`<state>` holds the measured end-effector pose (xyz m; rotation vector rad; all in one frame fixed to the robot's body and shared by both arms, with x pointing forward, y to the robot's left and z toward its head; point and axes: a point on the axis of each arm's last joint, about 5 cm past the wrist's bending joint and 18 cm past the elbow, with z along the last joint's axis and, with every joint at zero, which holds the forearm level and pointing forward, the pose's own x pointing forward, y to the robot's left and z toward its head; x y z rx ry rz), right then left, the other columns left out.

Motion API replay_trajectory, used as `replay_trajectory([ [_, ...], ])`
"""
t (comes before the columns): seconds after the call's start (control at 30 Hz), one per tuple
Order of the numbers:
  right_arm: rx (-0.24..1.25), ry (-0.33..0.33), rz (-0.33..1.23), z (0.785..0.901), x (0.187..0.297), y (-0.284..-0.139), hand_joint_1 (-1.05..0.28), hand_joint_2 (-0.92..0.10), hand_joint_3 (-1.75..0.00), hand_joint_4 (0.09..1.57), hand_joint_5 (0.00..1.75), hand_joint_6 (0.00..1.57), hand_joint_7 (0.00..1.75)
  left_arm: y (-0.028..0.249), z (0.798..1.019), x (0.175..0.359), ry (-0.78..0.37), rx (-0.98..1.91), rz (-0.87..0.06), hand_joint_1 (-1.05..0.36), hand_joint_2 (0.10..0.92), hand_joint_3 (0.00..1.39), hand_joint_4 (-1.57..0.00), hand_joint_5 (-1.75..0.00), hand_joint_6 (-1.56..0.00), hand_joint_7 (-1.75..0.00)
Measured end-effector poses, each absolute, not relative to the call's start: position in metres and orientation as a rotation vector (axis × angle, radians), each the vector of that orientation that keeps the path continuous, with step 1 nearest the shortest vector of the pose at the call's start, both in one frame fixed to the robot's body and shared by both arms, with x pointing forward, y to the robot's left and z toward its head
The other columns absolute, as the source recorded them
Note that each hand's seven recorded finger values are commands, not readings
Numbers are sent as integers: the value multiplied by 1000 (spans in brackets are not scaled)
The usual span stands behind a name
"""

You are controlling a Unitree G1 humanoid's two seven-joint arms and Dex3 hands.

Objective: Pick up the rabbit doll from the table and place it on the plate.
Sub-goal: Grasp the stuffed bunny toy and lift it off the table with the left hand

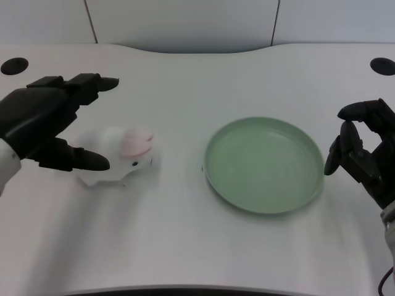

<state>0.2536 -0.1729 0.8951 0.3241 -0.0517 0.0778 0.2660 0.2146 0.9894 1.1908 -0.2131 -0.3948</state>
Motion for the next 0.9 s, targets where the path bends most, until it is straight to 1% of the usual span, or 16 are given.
replay_trajectory([
  [0.17,327,-56,78,896,253,-173,-205,-884,-890,989,1746,432,1746,207,978,285,-106,1238,-457,-873,916,25,1,-208,-19,-257],
  [0.3,326,-59,81,896,252,-174,-203,-875,-893,999,1746,433,1746,199,963,301,-5,1286,-507,-882,919,24,1,-163,-1,-240],
  [0.47,329,-48,71,895,249,-175,-200,-885,-886,968,1746,397,1746,189,952,319,83,1373,-555,-912,913,8,1,-64,1,-178],
  [0.57,327,-51,70,896,249,-175,-202,-888,-881,959,1746,395,1746,184,947,328,123,1431,-577,-911,905,2,1,-54,1,-175],
  [0.73,326,-47,69,897,248,-175,-194,-898,-873,944,1746,382,1746,178,942,337,171,1480,-574,-914,903,1,1,-2,1,-114],
  [0.83,327,-46,69,897,248,-175,-193,-892,-867,944,1746,385,1746,174,939,340,191,1519,-543,-900,905,5,1,1,1,-102],
  [0.9,329,-47,69,897,248,-175,-197,-892,-865,945,1746,390,1746,171,936,341,195,1545,-523,-872,912,6,1,1,1,-53],
])
